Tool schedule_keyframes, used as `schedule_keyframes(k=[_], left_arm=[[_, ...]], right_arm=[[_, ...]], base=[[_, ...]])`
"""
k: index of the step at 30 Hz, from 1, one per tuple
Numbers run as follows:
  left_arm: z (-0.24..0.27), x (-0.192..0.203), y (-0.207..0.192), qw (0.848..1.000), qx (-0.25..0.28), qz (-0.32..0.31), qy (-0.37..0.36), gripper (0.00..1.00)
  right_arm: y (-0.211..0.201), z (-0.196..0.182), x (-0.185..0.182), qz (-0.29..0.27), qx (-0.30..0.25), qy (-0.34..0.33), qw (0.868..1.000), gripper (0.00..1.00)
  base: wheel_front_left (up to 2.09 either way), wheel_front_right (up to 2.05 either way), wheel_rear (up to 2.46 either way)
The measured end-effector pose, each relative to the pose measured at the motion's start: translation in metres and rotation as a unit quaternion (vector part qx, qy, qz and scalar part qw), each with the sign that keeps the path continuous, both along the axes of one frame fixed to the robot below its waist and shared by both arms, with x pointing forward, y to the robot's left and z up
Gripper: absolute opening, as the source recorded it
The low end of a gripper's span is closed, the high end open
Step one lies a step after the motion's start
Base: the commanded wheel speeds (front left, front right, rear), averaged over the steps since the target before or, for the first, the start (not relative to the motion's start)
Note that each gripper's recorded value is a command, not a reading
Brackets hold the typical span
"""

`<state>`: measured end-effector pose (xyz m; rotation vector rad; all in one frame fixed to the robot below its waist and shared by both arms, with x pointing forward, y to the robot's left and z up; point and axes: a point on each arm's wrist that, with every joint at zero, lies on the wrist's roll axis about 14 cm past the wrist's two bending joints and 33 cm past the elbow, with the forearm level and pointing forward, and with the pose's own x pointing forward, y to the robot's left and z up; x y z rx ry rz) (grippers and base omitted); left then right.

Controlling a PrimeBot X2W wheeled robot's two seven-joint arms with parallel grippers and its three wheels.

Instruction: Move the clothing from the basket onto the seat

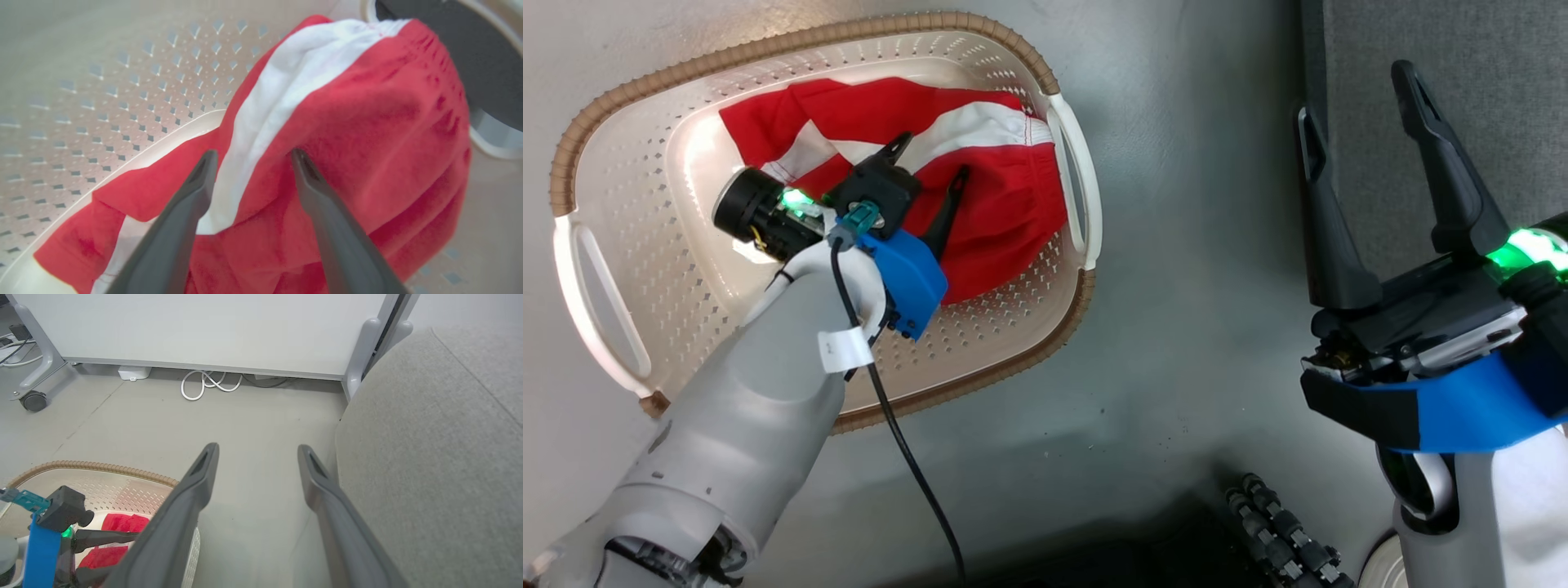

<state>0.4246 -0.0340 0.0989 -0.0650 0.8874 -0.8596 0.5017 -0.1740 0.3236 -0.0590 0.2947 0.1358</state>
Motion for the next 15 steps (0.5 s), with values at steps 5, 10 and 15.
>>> schedule_keyframes(k=[5,10,15], left_arm=[[-0.002,-0.003,-0.006,0.999,0.014,-0.035,-0.005,1.0],[-0.004,-0.008,-0.01,0.998,0.026,-0.054,0.003,1.0],[-0.01,-0.012,-0.003,0.997,0.049,-0.062,0.019,1.0]], right_arm=[[-0.002,0.003,-0.006,-0.004,0.003,0.002,1.0,1.0],[-0.004,0.002,-0.014,-0.01,0.005,0.011,1.0,1.0],[-0.003,0.004,-0.017,-0.012,0.011,0.012,1.0,1.0]], base=[[0.0,0.0,0.0],[0.0,0.0,0.0],[0.0,0.0,0.0]])
